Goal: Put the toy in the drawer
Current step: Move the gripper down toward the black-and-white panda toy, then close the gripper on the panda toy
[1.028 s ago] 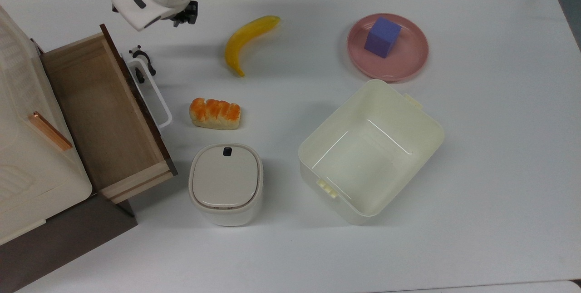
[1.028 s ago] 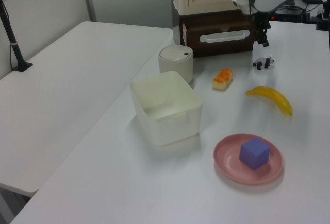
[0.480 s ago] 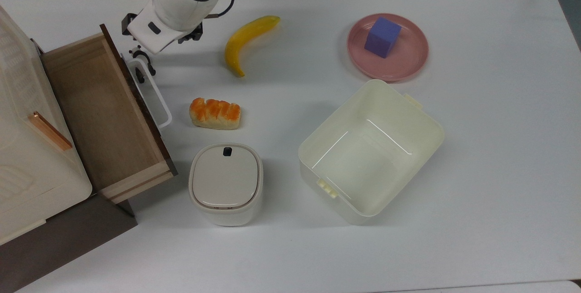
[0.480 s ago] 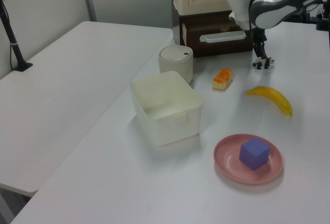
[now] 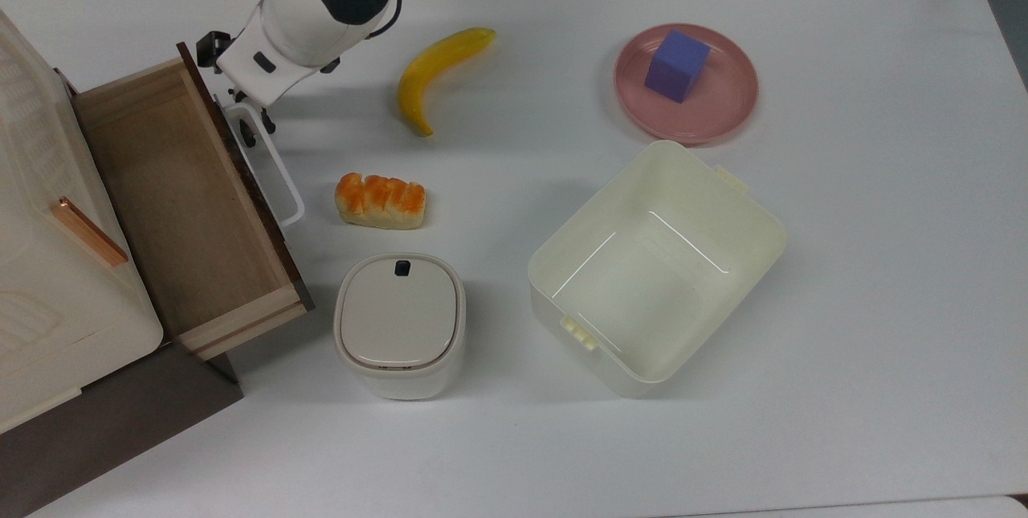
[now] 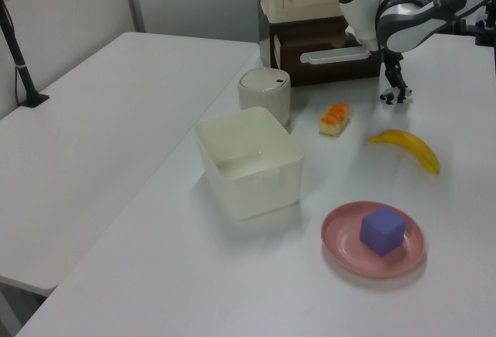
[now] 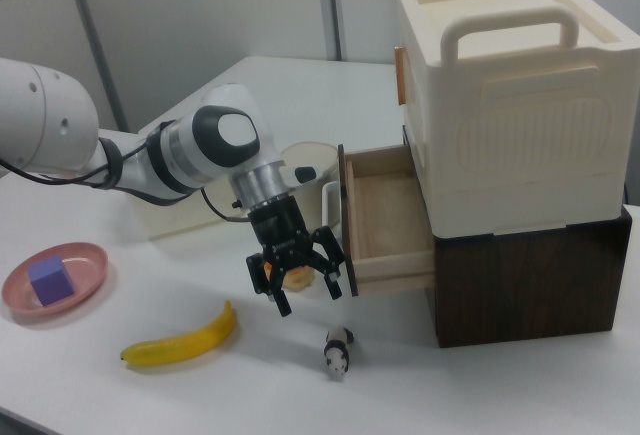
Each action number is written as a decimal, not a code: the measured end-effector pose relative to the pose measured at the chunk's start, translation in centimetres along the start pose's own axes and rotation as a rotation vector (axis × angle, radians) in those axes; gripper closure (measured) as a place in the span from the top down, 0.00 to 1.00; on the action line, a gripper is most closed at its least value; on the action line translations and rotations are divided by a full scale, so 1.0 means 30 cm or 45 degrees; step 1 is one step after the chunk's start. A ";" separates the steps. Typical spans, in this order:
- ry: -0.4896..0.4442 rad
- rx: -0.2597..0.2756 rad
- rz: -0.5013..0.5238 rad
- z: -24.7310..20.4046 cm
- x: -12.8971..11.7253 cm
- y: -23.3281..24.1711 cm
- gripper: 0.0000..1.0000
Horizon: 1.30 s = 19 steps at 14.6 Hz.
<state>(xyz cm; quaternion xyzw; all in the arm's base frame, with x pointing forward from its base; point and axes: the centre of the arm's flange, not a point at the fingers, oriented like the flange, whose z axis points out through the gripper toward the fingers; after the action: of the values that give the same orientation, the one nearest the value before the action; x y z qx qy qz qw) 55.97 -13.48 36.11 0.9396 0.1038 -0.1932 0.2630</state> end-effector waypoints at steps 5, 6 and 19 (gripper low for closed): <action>-0.017 -0.023 -0.057 0.074 0.040 -0.037 1.00; -0.021 -0.024 -0.065 0.084 0.048 -0.045 1.00; -0.051 -0.020 -0.144 0.149 0.109 -0.129 1.00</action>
<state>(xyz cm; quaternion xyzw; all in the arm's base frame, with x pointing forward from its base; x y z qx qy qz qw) 56.39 -12.32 29.48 0.9261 0.1528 -0.2256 0.2610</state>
